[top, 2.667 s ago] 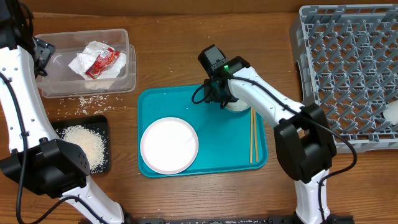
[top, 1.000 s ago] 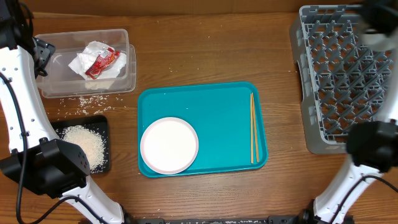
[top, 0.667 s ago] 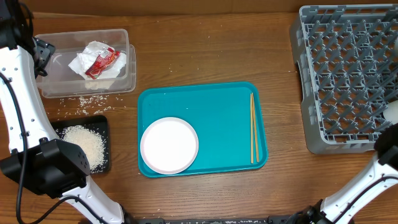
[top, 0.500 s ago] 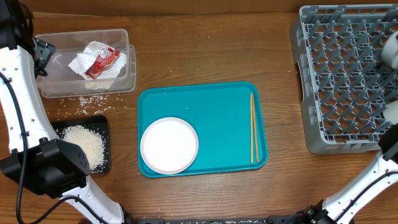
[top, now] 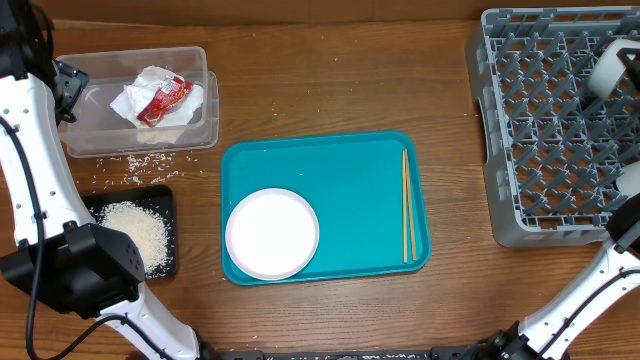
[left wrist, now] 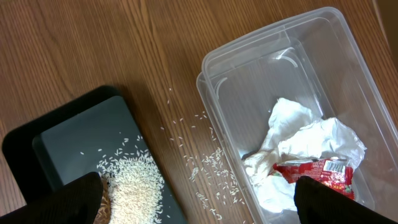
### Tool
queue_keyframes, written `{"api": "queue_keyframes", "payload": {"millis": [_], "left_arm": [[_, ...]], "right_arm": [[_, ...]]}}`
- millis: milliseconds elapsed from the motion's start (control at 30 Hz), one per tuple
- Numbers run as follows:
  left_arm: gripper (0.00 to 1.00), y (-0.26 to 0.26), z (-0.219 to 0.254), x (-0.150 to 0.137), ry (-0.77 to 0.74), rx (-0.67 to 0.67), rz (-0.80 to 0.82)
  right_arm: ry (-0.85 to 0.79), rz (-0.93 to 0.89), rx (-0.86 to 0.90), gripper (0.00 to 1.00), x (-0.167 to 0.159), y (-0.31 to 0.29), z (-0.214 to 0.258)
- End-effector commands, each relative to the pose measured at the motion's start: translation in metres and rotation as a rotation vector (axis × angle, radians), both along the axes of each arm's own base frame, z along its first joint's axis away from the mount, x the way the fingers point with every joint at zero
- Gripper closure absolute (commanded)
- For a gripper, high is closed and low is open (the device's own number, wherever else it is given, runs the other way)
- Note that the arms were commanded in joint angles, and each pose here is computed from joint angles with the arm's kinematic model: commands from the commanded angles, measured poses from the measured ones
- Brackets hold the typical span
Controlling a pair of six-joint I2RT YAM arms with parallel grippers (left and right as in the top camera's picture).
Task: Sort waste into correct bins and load items into the dishwasher
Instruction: 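Place the saucer upright into the dish rack and release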
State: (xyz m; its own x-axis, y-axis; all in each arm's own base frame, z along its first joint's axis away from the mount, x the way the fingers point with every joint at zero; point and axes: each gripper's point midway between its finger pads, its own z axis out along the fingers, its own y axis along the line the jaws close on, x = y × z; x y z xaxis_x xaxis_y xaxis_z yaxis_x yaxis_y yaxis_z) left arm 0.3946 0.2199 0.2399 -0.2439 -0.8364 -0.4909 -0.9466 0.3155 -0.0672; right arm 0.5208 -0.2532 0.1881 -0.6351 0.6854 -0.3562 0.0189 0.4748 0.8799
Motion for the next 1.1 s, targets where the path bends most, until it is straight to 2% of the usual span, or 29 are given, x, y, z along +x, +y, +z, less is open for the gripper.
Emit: {"api": "queue_keyframes", "payload": {"millis": [0,100,267,467,567,600,633,700,733,767,967,1067], "left_arm": [[0.0,-0.003,0.012,-0.003,-0.028,0.019,0.016],[0.0,-0.003,0.012,-0.003,-0.028,0.019,0.016],[0.0,-0.002,0.012,-0.003,-0.027,0.019,0.016],[0.0,-0.003,0.012,-0.003,-0.028,0.019,0.016],[0.0,-0.003,0.012,-0.003,-0.028,0.019,0.016],[0.0,-0.002,0.012,-0.003,-0.027,0.019,0.016],[0.0,-0.002,0.012,-0.003,-0.027,0.019,0.016],[0.0,-0.002,0.012,-0.003,-0.027,0.019,0.016],[0.0,-0.002,0.012,-0.003,-0.027,0.019,0.016],[0.0,-0.003,0.012,-0.003,-0.028,0.019,0.016],[0.0,-0.003,0.012,-0.003,-0.028,0.019,0.016],[0.0,-0.003,0.012,-0.003,-0.028,0.019,0.016]], "right_arm": [[0.119,-0.078,-0.035,0.96,-0.003,-0.015,-0.028],[0.23,-0.151,-0.059,0.96,-0.014,-0.03,-0.046],[0.299,-0.203,-0.053,0.95,-0.033,-0.045,-0.051],[0.312,-0.239,-0.034,0.88,-0.049,-0.049,-0.024],[0.356,-0.316,-0.041,0.86,-0.062,-0.053,0.001],[0.371,-0.344,-0.051,0.83,-0.066,-0.054,0.008],[0.383,-0.37,-0.064,0.74,-0.071,-0.055,0.017],[0.389,-0.404,-0.1,0.45,-0.079,-0.054,0.036],[0.39,-0.421,-0.116,0.15,-0.084,-0.053,0.045],[0.401,-0.453,-0.132,0.09,-0.09,-0.053,0.055],[0.351,-0.553,-0.238,0.09,-0.112,-0.046,0.116],[0.339,-0.579,-0.29,0.12,-0.113,-0.044,0.128]]}}
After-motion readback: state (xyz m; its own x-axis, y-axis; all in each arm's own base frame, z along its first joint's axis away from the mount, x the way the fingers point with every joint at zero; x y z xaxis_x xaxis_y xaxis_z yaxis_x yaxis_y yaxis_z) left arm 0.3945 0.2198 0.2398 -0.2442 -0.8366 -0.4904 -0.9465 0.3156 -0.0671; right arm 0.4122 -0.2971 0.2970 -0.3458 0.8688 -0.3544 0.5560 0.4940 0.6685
